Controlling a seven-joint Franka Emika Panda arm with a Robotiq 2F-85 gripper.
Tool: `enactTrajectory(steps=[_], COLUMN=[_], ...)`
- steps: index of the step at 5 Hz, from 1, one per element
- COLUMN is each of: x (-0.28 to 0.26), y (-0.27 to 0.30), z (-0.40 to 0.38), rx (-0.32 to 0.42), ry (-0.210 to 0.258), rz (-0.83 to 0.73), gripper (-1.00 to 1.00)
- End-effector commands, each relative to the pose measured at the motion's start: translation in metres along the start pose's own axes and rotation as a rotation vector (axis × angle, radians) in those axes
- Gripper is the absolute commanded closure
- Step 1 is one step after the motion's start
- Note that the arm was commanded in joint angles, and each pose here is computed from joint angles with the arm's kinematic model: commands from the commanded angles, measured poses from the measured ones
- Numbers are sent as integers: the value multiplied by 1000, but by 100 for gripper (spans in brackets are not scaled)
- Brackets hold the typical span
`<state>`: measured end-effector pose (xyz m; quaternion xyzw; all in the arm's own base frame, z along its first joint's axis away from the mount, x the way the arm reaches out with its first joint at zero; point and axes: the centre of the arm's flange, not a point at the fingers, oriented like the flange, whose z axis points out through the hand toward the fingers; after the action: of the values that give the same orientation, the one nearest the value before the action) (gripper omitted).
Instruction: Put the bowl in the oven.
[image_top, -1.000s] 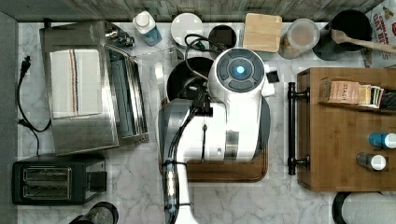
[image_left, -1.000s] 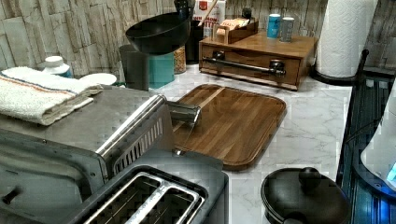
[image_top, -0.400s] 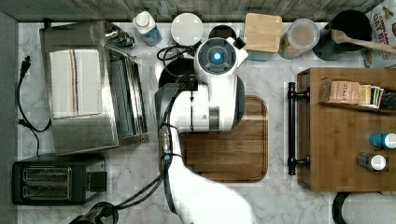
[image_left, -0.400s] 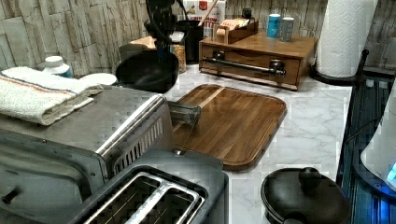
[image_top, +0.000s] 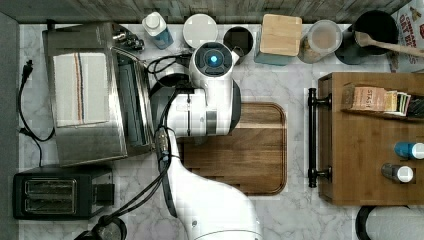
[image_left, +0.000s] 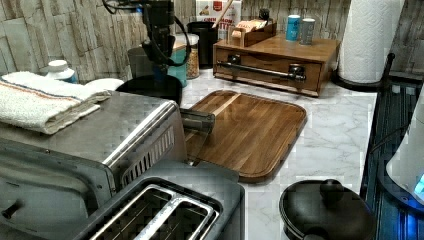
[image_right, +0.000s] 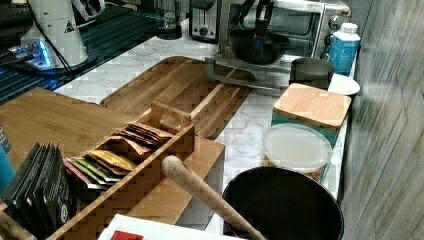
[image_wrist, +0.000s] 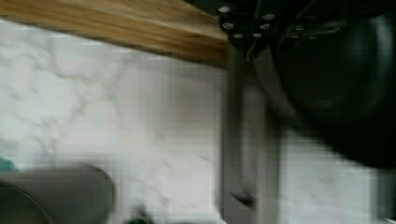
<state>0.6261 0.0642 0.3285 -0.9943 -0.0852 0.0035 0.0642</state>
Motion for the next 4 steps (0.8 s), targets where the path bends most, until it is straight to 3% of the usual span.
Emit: enactTrajectory(steps=[1,2,3,4], x=[38,36,38,41], y=[-105,-120,-135,-140], z=[-36,-24,-26,-18], rx=[126,180,279,325], ry=[99,79,114,124], rz=[-209,-198,-163,-133], gripper=[100,100,100,100])
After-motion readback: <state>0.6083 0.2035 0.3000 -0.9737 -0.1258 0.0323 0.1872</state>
